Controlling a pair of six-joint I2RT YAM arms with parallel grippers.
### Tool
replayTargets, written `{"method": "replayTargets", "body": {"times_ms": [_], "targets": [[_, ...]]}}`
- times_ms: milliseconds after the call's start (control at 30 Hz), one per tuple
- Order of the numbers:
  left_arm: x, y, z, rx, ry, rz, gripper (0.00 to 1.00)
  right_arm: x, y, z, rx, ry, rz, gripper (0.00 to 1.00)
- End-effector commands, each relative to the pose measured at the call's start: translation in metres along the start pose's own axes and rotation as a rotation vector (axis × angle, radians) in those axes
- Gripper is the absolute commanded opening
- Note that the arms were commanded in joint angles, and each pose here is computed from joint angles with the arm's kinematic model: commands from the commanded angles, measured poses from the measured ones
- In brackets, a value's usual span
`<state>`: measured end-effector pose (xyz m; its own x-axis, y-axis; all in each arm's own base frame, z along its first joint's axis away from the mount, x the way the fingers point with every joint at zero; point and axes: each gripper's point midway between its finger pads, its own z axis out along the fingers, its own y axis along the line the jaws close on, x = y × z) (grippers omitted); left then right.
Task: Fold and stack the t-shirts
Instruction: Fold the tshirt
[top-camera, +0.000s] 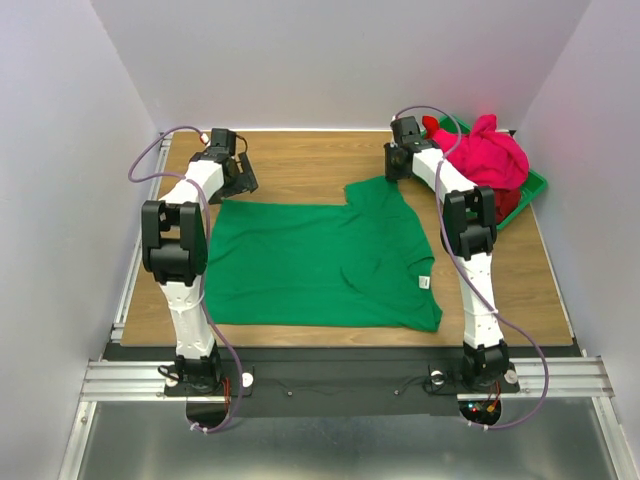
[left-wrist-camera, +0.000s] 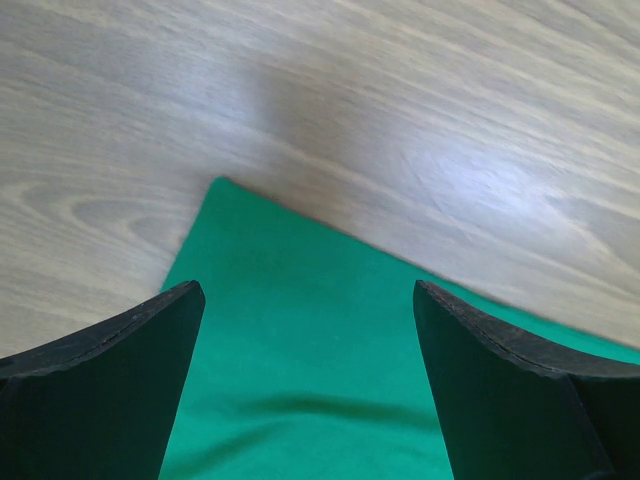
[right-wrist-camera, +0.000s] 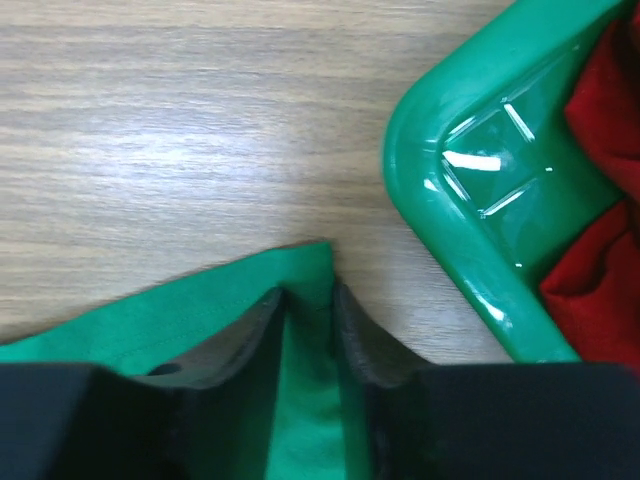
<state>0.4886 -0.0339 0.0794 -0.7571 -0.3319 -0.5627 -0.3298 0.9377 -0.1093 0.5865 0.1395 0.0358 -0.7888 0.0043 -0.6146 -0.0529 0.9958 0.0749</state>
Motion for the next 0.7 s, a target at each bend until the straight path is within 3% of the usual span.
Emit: {"method": "replayTargets", "body": {"times_ms": [0, 333, 667], "targets": [[-0.026, 0.007, 0.0, -0.03, -0.057, -0.006, 0.98, 0.017, 0.02, -0.002, -0.055, 0.048, -0.01, 0.27], [-0.032, 0.02, 0.018, -0.121, -0.063, -0.037, 0.92, 0.02, 0.02, -0.004, -0.055, 0.055, -0.018, 0.08], [-0.027, 0.023, 0.036, -0.158, -0.033, -0.038, 0.7, 0.022, 0.018, -0.004, -0.049, 0.06, -0.019, 0.07]]}}
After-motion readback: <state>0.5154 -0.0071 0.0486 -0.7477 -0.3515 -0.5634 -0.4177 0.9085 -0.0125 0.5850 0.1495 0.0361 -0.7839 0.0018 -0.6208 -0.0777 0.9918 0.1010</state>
